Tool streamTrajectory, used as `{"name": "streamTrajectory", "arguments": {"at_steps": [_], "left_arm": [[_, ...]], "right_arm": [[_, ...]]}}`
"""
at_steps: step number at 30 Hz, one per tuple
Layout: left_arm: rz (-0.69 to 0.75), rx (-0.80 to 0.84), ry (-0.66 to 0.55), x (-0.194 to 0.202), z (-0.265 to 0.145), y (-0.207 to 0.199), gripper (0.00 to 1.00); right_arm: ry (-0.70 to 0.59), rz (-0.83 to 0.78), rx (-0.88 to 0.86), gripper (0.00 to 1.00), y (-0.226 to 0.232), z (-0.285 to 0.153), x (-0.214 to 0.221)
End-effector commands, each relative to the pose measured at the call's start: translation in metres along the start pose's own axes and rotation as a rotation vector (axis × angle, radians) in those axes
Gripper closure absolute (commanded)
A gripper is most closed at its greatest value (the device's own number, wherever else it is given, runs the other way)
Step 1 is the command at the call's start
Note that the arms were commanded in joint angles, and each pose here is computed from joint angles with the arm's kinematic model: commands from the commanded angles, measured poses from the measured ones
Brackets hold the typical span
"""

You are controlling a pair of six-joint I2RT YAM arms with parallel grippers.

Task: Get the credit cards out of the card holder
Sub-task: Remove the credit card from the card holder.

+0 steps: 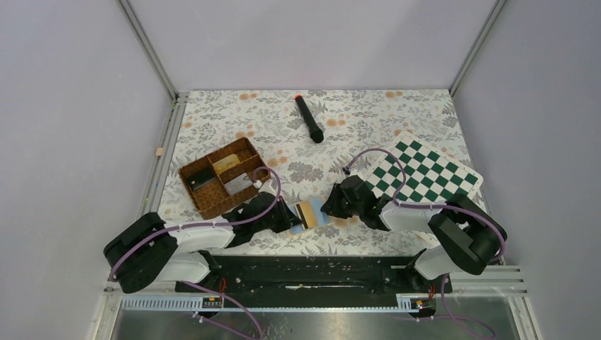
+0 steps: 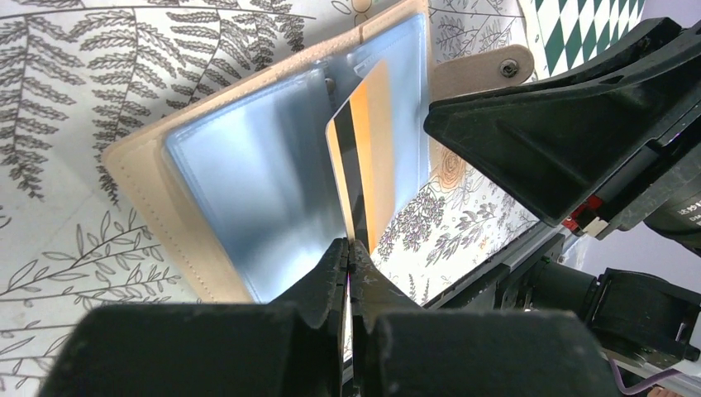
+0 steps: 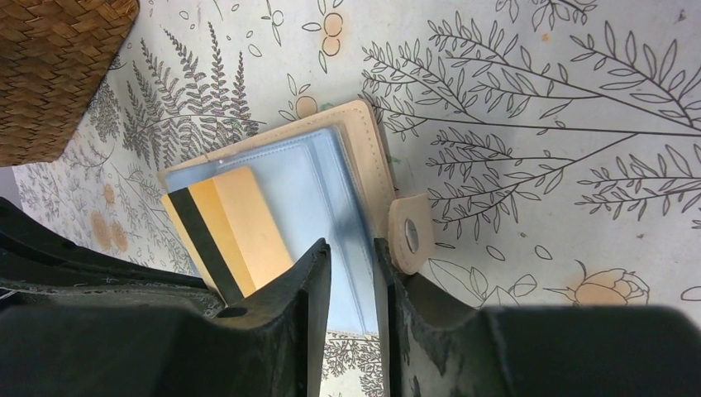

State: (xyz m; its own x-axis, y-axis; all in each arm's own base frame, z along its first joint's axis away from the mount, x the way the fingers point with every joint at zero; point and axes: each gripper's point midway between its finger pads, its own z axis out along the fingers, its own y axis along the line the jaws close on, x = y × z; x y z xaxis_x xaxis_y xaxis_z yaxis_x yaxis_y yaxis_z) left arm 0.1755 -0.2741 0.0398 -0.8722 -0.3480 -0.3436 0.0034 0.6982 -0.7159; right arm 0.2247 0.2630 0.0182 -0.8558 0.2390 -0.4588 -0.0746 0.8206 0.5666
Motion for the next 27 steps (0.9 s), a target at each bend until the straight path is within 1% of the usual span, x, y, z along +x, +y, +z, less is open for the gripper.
{"name": "streamTrajectory", "arguments": {"at_steps": [1, 2, 4, 7, 9, 12, 14, 16, 17, 18, 21, 23, 24, 27], "left_arm": [[-0.006, -0.019, -0.016, -0.002, -0.007, 0.004, 1.0], [-0.006, -0.031, -0.009, -0.001, -0.01, 0.005, 1.0], [0.002, -0.061, -0.033, -0.007, -0.015, 0.008, 1.0], [0.016, -0.082, -0.047, -0.013, -0.025, 0.004, 1.0], [0.02, -0.111, -0.048, -0.016, -0.032, 0.005, 1.0], [0.026, -0.108, -0.045, -0.019, -0.038, -0.004, 1.0], [0.021, -0.125, -0.048, -0.022, -0.039, -0.005, 1.0], [0.026, -0.128, -0.05, -0.023, -0.037, -0.005, 1.0], [0.028, -0.115, -0.049, -0.022, -0.035, -0.006, 0.98], [0.024, -0.101, -0.043, -0.021, -0.032, -0.007, 0.92], [-0.01, -0.06, -0.036, -0.019, -0.021, -0.007, 0.82], [-0.023, -0.018, -0.048, -0.021, -0.015, -0.014, 0.74], [-0.024, -0.005, -0.055, -0.022, -0.013, -0.016, 0.71], [-0.023, -0.004, -0.074, -0.026, -0.008, -0.016, 0.68]], "right_arm": [[0.075, -0.021, 0.082, 0.66, -0.024, -0.004, 0.019], [0.071, -0.027, 0.084, 0.66, -0.024, -0.004, 0.018], [0.061, -0.044, 0.092, 0.65, -0.024, -0.007, 0.014], [0.043, -0.067, 0.079, 0.6, -0.019, -0.014, 0.007], [-0.008, -0.098, 0.071, 0.57, -0.013, -0.022, -0.006], [-0.083, -0.17, 0.043, 0.51, -0.003, -0.036, -0.025], [-0.137, -0.207, 0.052, 0.49, -0.001, -0.044, -0.038], [-0.149, -0.237, 0.035, 0.49, 0.007, -0.05, -0.044], [-0.13, -0.248, 0.001, 0.48, 0.014, -0.051, -0.042], [-0.113, -0.253, -0.023, 0.48, 0.021, -0.051, -0.041], [-0.067, -0.239, -0.004, 0.49, 0.021, -0.047, -0.035], [-0.053, -0.228, -0.014, 0.52, 0.022, -0.042, -0.031], [-0.044, -0.226, -0.022, 0.53, 0.023, -0.039, -0.03], [0.002, -0.232, -0.014, 0.54, 0.026, -0.029, -0.028]]}}
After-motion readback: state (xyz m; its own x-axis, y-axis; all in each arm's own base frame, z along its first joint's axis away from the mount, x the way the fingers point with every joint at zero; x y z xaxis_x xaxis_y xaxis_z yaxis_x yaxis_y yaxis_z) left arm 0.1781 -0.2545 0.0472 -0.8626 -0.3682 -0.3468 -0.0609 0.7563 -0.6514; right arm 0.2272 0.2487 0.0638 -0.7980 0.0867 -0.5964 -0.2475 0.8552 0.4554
